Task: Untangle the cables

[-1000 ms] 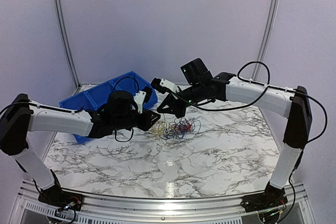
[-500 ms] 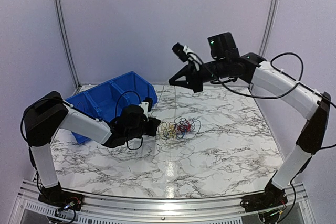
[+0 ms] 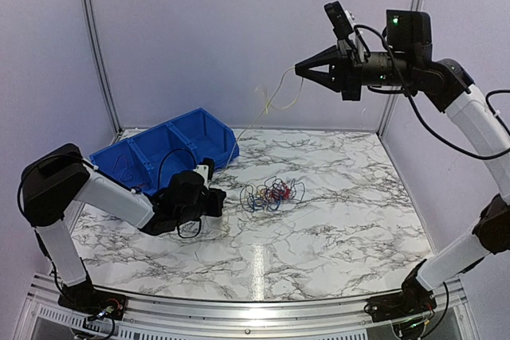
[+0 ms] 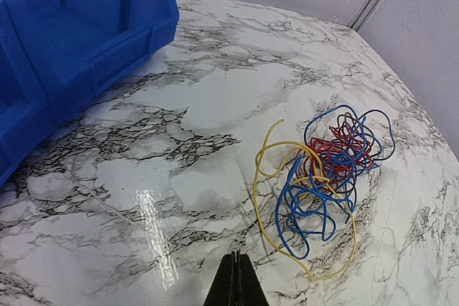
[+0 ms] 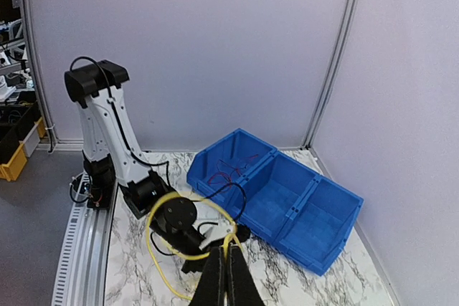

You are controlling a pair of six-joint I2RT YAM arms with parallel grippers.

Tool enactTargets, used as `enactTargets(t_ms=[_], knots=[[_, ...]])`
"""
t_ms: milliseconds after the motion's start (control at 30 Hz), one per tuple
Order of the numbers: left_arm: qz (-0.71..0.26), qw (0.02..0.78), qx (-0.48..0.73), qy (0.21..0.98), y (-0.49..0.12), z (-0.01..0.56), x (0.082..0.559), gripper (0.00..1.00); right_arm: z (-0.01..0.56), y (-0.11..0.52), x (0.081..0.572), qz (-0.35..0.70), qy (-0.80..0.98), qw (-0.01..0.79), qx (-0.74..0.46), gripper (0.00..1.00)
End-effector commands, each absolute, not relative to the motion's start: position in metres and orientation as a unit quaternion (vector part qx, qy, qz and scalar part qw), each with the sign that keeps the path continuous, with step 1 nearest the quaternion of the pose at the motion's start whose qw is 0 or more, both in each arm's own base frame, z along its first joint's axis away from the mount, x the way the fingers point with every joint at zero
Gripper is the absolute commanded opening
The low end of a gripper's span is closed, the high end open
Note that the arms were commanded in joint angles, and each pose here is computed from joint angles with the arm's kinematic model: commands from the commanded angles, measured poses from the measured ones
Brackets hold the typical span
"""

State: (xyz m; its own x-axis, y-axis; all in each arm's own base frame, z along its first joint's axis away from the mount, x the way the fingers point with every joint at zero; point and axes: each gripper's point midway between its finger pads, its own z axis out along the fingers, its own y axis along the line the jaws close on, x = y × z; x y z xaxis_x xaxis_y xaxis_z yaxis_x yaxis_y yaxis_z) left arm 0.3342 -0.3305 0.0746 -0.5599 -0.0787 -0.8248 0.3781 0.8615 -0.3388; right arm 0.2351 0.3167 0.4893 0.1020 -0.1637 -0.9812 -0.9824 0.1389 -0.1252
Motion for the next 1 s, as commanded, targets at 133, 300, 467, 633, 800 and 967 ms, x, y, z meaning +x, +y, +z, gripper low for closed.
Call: enactTargets(t_ms=[133,300,467,633,800,967], knots=[[-0.262,0.514,0.086,0.812,-0.292,0.137,0.31,0.0,0.408,0.291,0.29,0.321,0.629,0.509,-0.492,0.0],[-0.248,0.534,0.104,0.802,-0.268,0.165,0.294,0.0,0.368,0.277,0.303,0.295,0.658,0.497,-0.483,0.0],[-0.191,0.538,0.119,0.813,-0.242,0.176,0.285,0.0,0.347,0.251,0.327,0.265,0.689,0.5,-0.453,0.0],[-0.132,0.541,0.118,0.822,-0.214,0.185,0.28,0.0,0.32,0.222,0.348,0.237,0.717,0.494,-0.431,0.0],[-0.063,0.536,0.115,0.834,-0.184,0.189,0.276,0.0,0.301,0.186,0.371,0.209,0.747,0.492,-0.396,0.0],[-0.041,0.536,0.104,0.837,-0.169,0.189,0.273,0.0,0.291,0.17,0.385,0.184,0.759,0.5,-0.373,0.0]])
